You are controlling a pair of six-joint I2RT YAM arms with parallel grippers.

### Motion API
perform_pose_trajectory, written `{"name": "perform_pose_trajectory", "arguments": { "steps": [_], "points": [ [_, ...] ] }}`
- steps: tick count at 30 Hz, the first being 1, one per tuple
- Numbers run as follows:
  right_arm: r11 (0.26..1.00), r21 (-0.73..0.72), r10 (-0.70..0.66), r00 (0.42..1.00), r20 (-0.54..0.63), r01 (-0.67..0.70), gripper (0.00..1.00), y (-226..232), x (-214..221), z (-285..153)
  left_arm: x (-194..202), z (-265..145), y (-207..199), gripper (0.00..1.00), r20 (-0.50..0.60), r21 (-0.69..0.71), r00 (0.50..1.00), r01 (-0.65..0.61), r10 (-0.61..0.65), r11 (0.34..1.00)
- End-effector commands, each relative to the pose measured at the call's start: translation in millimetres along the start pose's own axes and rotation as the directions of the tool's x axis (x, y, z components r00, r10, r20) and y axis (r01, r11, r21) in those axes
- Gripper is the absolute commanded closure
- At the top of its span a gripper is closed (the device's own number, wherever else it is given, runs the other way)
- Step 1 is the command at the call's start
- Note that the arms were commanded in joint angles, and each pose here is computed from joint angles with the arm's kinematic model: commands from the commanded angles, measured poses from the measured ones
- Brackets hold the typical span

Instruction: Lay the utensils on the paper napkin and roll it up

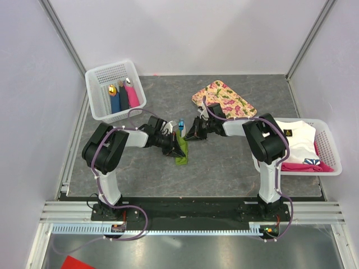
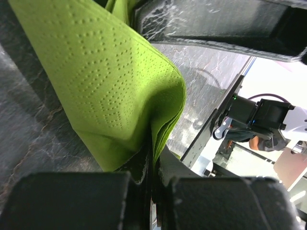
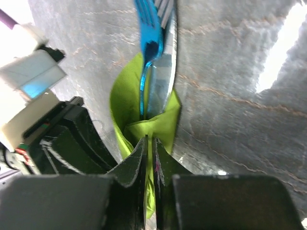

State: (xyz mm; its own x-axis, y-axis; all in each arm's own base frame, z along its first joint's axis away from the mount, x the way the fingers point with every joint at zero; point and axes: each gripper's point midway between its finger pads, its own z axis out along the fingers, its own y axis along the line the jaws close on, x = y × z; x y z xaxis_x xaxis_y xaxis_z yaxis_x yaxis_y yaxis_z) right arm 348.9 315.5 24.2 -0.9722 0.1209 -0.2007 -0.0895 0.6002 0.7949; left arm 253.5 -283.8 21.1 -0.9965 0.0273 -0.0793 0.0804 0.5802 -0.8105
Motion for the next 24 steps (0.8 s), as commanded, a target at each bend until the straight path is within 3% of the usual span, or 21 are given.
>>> {"name": "perform_pose_trajectory", "arguments": {
  "steps": [1,11,24],
  "points": [
    [0.990,-0.076,-0.109,0.990,0.093,0.116,0.87,43,-35,-14,3,2,22,0.98,-0.012,-0.073,1.000,-0.024,0.024,0.997],
    [0.993,-0.052,-0.103,0.987,0.123,0.110,0.87,35,-54,3,3,3,24,0.98,-0.021,-0.075,0.999,-0.030,0.028,0.997],
    [0.998,0.025,-0.054,0.994,0.093,0.052,0.90,-2,-45,25,3,4,25,0.98,-0.027,-0.082,0.999,-0.036,0.034,0.996]
  ]
}}
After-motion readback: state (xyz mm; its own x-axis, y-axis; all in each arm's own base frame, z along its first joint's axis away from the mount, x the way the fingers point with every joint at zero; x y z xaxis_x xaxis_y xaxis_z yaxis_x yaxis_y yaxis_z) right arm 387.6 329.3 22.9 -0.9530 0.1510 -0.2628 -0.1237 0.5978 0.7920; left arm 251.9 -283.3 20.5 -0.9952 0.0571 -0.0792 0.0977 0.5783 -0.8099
